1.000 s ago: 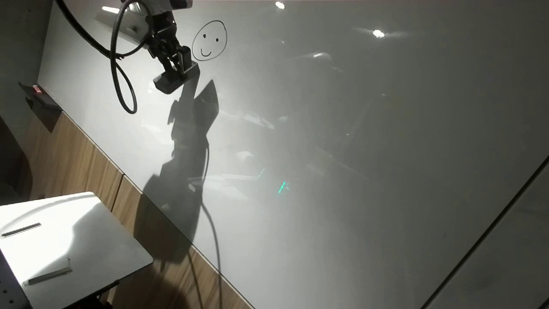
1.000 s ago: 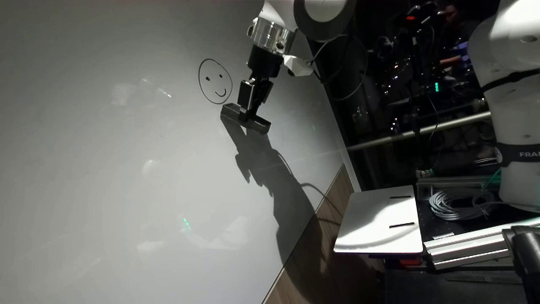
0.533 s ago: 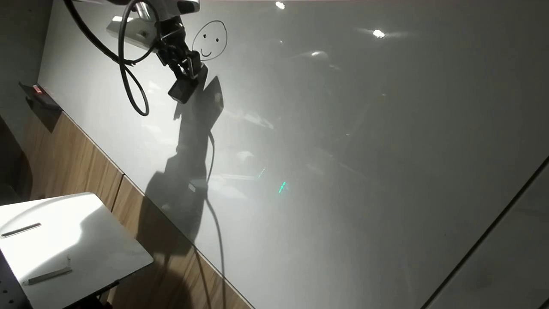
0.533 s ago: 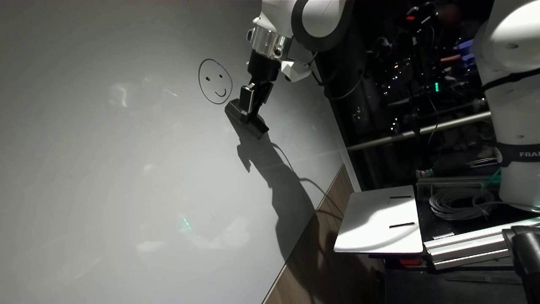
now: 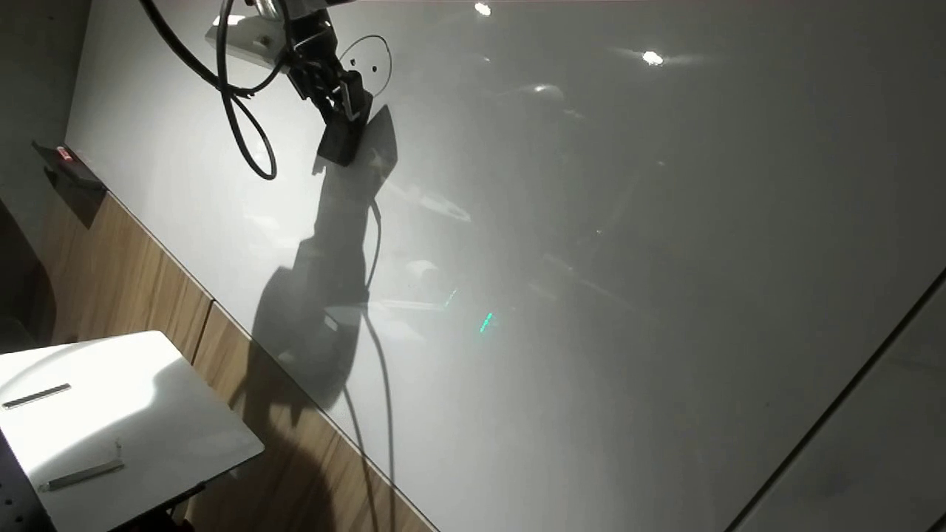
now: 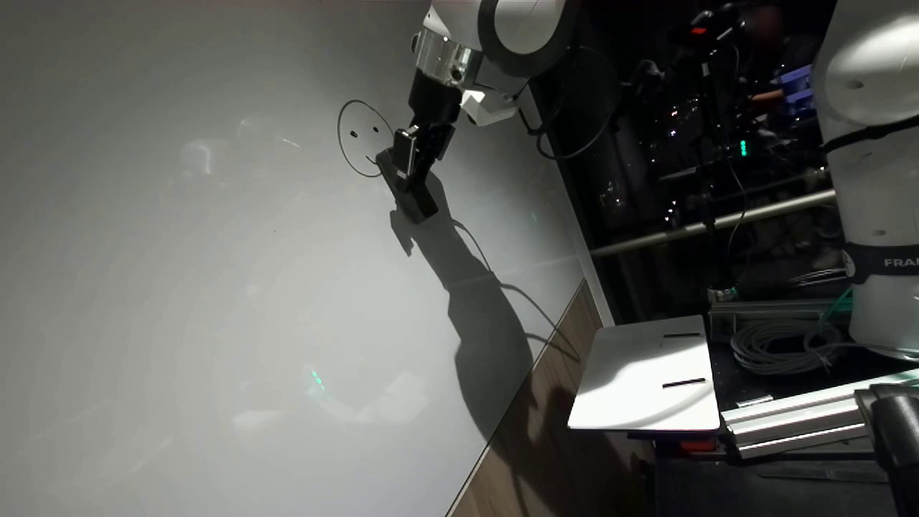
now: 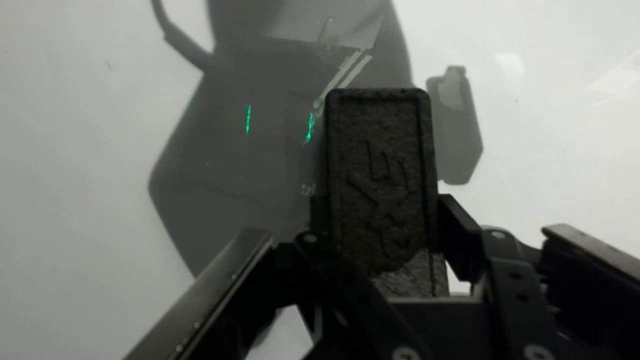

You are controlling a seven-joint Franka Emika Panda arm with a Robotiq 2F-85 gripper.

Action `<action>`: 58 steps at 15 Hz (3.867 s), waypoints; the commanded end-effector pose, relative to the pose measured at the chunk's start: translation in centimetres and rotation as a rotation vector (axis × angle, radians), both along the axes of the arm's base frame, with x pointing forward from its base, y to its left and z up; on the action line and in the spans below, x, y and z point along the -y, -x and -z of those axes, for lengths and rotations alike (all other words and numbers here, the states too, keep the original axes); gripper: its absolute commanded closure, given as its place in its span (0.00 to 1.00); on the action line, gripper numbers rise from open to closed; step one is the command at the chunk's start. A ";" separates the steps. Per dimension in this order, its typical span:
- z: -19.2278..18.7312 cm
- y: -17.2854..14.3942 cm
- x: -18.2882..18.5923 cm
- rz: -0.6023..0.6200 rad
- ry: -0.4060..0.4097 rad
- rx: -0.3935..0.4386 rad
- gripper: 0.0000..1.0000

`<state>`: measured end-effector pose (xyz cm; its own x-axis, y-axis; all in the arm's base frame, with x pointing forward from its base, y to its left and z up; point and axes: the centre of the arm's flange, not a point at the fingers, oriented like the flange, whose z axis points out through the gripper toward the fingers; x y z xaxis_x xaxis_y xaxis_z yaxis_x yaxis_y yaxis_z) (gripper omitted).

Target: Use the duster to wipe the whiteboard

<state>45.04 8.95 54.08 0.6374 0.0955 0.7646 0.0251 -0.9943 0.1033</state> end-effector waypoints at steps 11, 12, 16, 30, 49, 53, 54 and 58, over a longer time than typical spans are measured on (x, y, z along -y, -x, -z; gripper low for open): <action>-11.8 -3.8 0.0 0.072 0.036 0.057 0.71; -12.5 -4.0 0.3 0.079 0.040 0.056 0.71; -13.9 -5.4 2.3 0.112 0.049 0.037 0.71; -4.9 -7.0 6.6 0.164 0.066 -0.098 0.71; -6.6 0.2 -7.0 -0.017 0.016 -0.080 0.71; -6.1 1.9 -10.9 -0.081 0.020 -0.065 0.71; -6.1 1.8 -11.4 -0.089 0.022 -0.064 0.71; -5.6 0.2 -10.8 -0.085 0.041 -0.053 0.71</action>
<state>43.52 20.29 59.75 0.6814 0.1892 0.7071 0.1289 -0.9819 0.1386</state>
